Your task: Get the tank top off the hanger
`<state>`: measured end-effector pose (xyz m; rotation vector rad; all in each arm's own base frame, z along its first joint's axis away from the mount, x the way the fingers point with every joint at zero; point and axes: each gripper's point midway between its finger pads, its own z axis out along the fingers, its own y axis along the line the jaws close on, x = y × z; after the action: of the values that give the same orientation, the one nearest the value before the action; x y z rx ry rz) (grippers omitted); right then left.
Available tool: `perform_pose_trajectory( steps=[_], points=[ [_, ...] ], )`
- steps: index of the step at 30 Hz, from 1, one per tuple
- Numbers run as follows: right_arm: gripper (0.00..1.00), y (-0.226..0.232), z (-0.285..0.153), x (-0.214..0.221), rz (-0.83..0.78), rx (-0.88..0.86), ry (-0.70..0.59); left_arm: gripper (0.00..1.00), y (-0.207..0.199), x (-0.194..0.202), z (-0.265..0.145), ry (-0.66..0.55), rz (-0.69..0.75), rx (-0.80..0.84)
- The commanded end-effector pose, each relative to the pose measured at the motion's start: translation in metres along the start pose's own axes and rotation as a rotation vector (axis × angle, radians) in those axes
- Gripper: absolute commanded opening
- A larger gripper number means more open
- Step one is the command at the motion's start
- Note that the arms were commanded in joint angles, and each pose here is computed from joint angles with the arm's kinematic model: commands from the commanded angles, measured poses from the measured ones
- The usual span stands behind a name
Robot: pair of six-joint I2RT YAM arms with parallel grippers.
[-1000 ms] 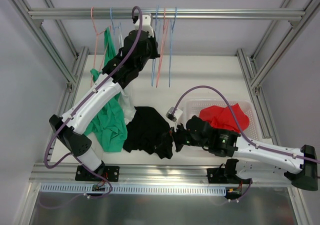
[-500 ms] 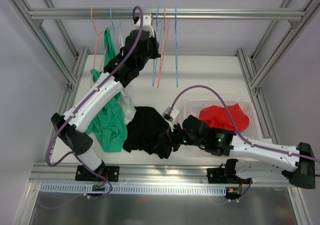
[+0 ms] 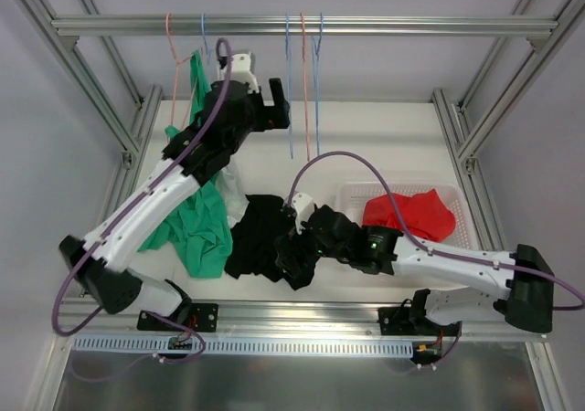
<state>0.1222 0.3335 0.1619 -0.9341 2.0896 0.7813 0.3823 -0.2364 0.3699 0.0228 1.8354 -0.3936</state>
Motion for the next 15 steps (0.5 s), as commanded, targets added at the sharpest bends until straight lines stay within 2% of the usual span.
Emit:
perform_pose_trajectory(
  steps=[1, 2, 6, 8, 10, 11, 13, 15],
  points=[
    [1.00, -0.015, 0.022, -0.007, -0.065, 0.086, 0.036, 0.99, 0.016, -0.054, -0.063, -0.172, -0.064, 0.012],
    [1.00, -0.021, 0.028, -0.007, -0.079, 0.114, 0.044, 0.99, 0.021, -0.064, -0.085, -0.211, -0.079, 0.021],
    [1.00, -0.035, 0.061, -0.009, -0.087, 0.180, 0.098, 0.99, 0.053, -0.037, -0.122, -0.225, -0.096, -0.016],
    [0.99, -0.050, 0.083, 0.006, -0.080, 0.228, 0.156, 0.99, 0.066, -0.039, -0.151, -0.273, -0.115, -0.011],
    [0.99, -0.063, 0.098, 0.016, -0.071, 0.285, 0.187, 0.99, 0.078, -0.018, -0.160, -0.253, -0.095, -0.022],
    [1.00, -0.071, 0.111, 0.036, -0.070, 0.322, 0.242, 0.99, 0.085, -0.020, -0.177, -0.280, -0.094, -0.013],
    [0.99, -0.081, 0.120, 0.056, -0.029, 0.378, 0.276, 0.99, 0.098, 0.001, -0.186, -0.232, -0.064, -0.040],
    [0.99, -0.085, 0.124, 0.074, 0.013, 0.407, 0.296, 0.98, 0.113, 0.008, -0.202, -0.235, -0.050, -0.068]
  ],
)
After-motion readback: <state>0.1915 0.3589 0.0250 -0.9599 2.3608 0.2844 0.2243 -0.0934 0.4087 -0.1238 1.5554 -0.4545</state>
